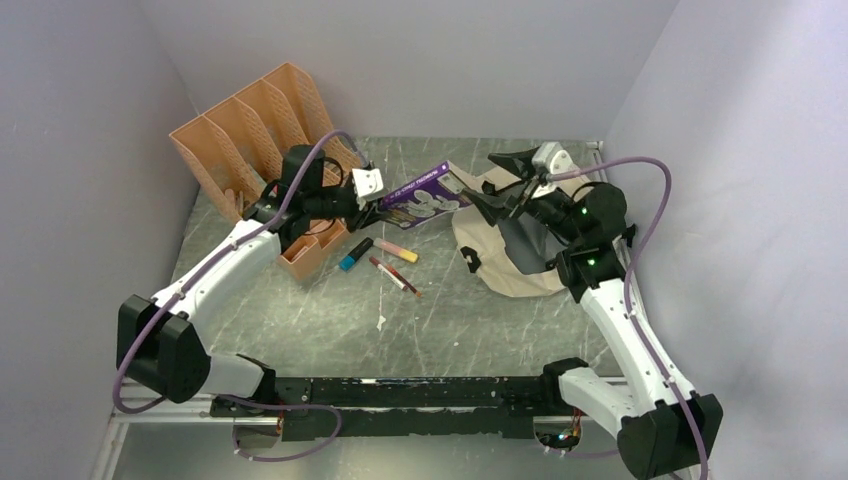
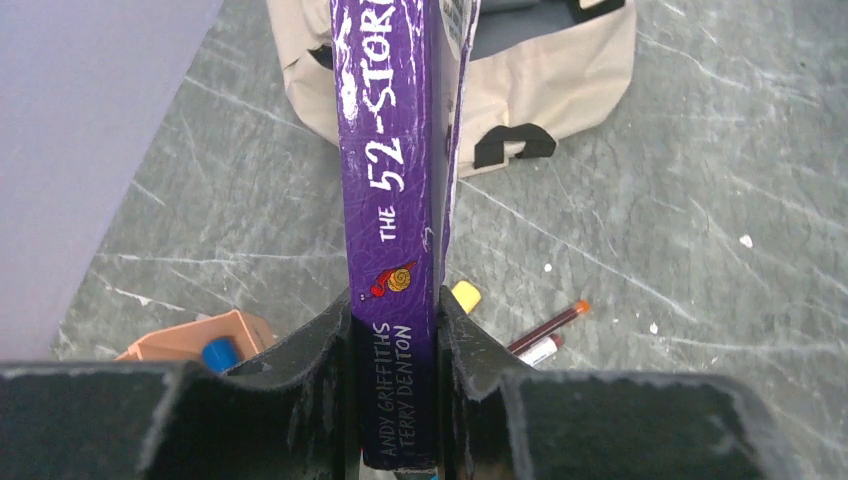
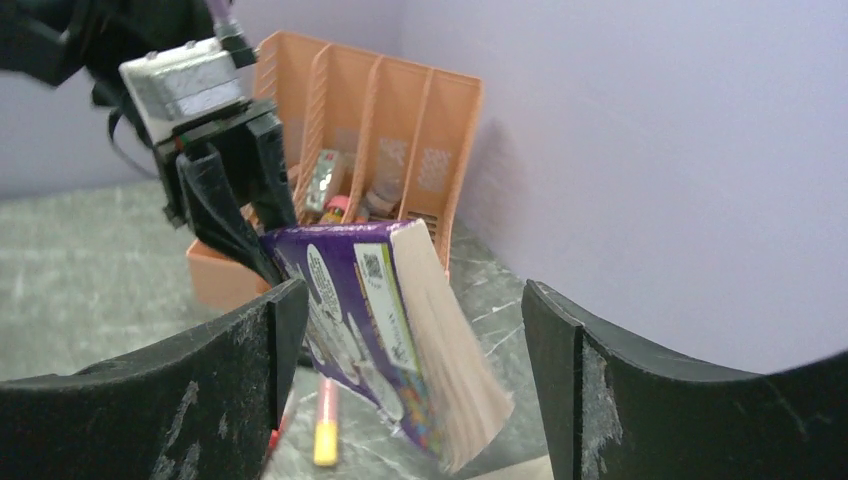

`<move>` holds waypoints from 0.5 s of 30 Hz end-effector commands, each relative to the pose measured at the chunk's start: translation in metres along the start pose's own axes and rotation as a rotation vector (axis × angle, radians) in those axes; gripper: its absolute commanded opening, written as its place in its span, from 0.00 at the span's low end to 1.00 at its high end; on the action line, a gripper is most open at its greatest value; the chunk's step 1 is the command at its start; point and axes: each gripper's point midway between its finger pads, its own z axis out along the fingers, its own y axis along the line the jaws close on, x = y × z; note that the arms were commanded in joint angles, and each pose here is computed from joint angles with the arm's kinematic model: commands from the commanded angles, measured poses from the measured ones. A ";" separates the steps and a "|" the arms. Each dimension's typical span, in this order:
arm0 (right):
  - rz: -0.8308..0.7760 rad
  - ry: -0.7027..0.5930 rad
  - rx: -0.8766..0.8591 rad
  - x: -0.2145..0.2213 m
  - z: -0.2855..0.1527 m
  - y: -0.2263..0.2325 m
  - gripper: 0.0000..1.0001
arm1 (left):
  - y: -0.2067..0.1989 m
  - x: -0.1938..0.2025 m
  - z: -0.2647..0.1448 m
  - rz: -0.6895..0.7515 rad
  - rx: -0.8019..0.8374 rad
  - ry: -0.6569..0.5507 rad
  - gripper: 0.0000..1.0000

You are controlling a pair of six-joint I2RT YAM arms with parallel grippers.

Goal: Pack the student bag
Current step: Pick up the book from the center of the board.

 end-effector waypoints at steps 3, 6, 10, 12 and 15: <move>-0.262 0.090 -0.334 0.012 0.004 0.034 0.82 | -0.022 -0.047 -0.014 0.286 0.122 -0.160 0.05; -0.265 0.140 -0.386 0.026 0.003 0.037 0.82 | -0.036 -0.045 -0.013 0.332 0.172 -0.163 0.05; -0.233 0.179 -0.464 0.039 -0.002 0.052 0.81 | -0.038 -0.042 -0.011 0.366 0.156 -0.147 0.05; -0.209 0.194 -0.494 0.044 -0.002 0.060 0.81 | -0.040 -0.041 -0.010 0.373 0.163 -0.145 0.05; -0.171 0.231 -0.508 0.054 -0.001 0.065 0.79 | -0.046 -0.042 -0.009 0.383 0.189 -0.160 0.05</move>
